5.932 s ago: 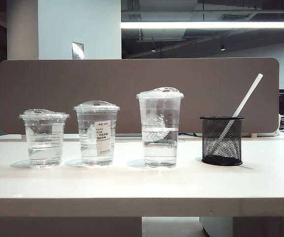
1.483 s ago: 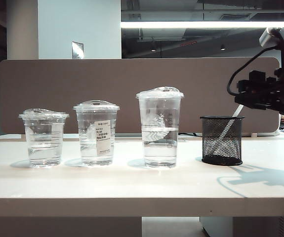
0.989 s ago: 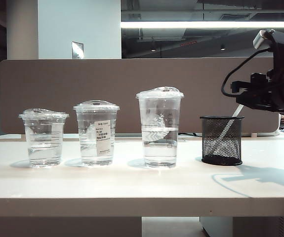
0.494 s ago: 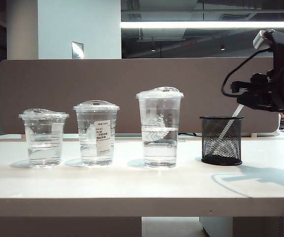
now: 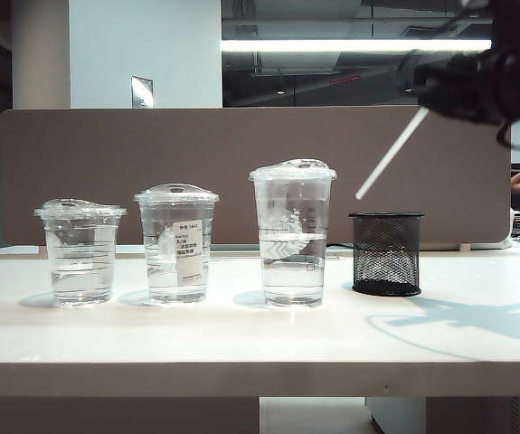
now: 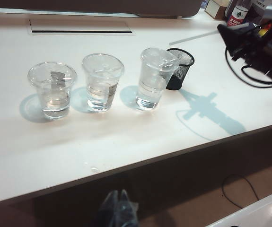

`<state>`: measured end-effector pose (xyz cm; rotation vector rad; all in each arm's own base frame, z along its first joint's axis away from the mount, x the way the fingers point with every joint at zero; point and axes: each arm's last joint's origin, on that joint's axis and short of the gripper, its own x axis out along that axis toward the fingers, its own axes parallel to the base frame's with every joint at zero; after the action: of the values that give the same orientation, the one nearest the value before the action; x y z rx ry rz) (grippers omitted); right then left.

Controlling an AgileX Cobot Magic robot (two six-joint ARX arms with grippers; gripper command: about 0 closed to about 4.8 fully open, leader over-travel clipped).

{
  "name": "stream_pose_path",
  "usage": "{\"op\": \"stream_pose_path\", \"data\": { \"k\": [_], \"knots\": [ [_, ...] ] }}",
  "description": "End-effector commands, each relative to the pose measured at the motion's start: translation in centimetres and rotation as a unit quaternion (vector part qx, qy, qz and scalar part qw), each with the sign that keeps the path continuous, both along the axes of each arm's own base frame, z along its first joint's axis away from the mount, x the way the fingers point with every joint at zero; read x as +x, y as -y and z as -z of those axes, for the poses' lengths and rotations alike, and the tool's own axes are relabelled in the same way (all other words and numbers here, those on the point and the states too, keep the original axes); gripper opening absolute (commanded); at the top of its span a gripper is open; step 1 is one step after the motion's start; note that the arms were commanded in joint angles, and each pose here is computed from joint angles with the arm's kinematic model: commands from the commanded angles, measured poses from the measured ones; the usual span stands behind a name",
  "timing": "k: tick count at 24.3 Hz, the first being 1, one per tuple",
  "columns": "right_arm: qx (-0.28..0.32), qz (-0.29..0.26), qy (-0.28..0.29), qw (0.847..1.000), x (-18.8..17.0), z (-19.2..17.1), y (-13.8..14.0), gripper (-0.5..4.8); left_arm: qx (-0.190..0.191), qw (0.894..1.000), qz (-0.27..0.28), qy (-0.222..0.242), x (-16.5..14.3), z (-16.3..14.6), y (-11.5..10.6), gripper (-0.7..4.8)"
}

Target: Pick up the straw and insert it into the large coffee cup.

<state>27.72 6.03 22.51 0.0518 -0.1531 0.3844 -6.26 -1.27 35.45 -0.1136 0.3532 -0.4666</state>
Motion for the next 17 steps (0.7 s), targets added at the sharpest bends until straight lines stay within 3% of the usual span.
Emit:
{"op": "stream_pose_path", "data": {
  "k": [1, 6, 11, 14, 17],
  "knots": [
    [-0.015, -0.036, -0.028, 0.999, -0.5, -2.6, -0.1, -0.05, 0.010, 1.000, 0.005, 0.017, 0.0, -0.2, 0.0, -0.04],
    [-0.081, -0.067, -0.095, 0.990, -1.6, -7.8, -0.2, -0.05, 0.011, 1.000, 0.005, 0.017, 0.0, -0.2, 0.0, -0.04],
    [-0.090, -0.131, -0.089, 0.983, -2.8, -13.2, -1.4, -0.05, 0.010, 1.000, 0.005, 0.023, 0.1, -0.3, 0.0, -0.04],
    [-0.094, -0.147, -0.102, 0.979, -3.3, -14.7, -2.4, -0.05, 0.011, 0.999, 0.005, 0.032, 0.1, -0.5, 0.0, -0.04],
    [-0.138, -0.159, -0.098, 0.973, -4.0, -15.3, -3.9, -0.05, 0.010, 0.999, 0.005, 0.047, 0.2, -0.7, 0.0, -0.04]
  ]
}}
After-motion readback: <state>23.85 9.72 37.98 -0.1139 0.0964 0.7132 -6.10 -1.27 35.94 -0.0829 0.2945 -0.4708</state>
